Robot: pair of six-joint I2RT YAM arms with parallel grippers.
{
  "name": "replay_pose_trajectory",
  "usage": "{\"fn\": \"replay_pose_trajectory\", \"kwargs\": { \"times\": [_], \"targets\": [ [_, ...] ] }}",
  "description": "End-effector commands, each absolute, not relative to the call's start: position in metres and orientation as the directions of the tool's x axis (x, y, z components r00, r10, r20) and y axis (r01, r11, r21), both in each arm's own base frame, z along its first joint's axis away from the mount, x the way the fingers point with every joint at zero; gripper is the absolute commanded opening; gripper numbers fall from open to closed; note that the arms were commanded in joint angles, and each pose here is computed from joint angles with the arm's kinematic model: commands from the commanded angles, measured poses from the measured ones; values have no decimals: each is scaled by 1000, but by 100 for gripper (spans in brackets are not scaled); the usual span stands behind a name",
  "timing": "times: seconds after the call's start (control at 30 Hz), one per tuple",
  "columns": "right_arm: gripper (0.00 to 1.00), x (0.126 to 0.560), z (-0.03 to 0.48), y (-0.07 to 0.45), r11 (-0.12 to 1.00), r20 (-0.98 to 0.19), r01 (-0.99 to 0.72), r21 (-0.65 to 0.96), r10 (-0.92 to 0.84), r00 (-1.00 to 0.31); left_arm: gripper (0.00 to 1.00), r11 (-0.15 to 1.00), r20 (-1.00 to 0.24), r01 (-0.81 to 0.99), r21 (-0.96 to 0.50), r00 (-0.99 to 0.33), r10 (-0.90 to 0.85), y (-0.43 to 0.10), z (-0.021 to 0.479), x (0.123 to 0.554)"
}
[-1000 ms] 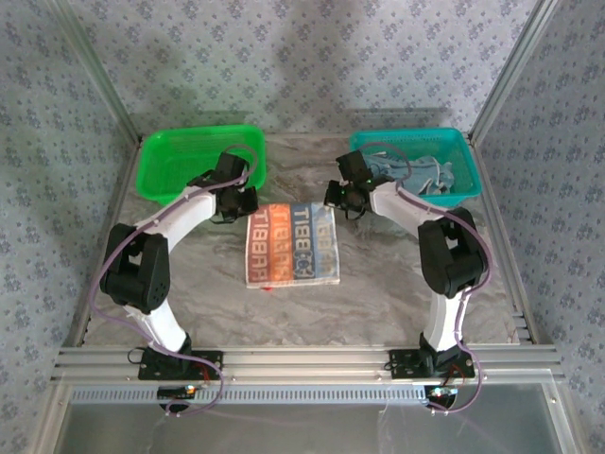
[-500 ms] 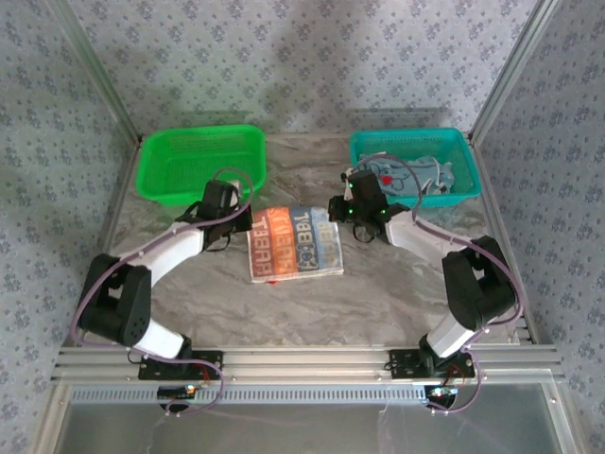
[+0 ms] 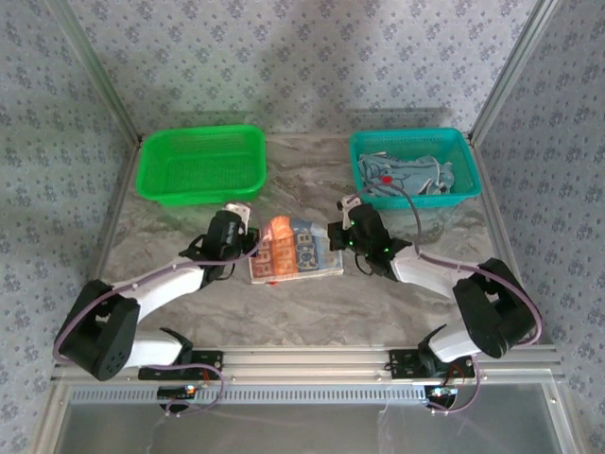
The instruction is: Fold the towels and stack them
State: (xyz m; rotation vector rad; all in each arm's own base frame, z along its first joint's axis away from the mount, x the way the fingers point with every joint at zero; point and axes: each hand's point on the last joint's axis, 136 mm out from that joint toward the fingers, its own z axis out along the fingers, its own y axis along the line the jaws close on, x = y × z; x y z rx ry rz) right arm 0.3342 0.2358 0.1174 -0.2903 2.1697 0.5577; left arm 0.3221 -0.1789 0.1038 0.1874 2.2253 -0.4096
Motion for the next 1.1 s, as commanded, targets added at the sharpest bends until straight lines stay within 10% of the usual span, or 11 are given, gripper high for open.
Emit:
{"fn": "replay_pose_trajectory", "kwargs": {
  "times": [0.0,1.07],
  "targets": [
    [0,333,133,233,871,-845,-415,263,1,-535,0,945,-840,270,-183,-543,-7,-175,119,324],
    [0,286,94,212,866,-849,-449,219,-58,-526,0,932,-892,339,-129,-451,41,-178,115,260]
  ]
}}
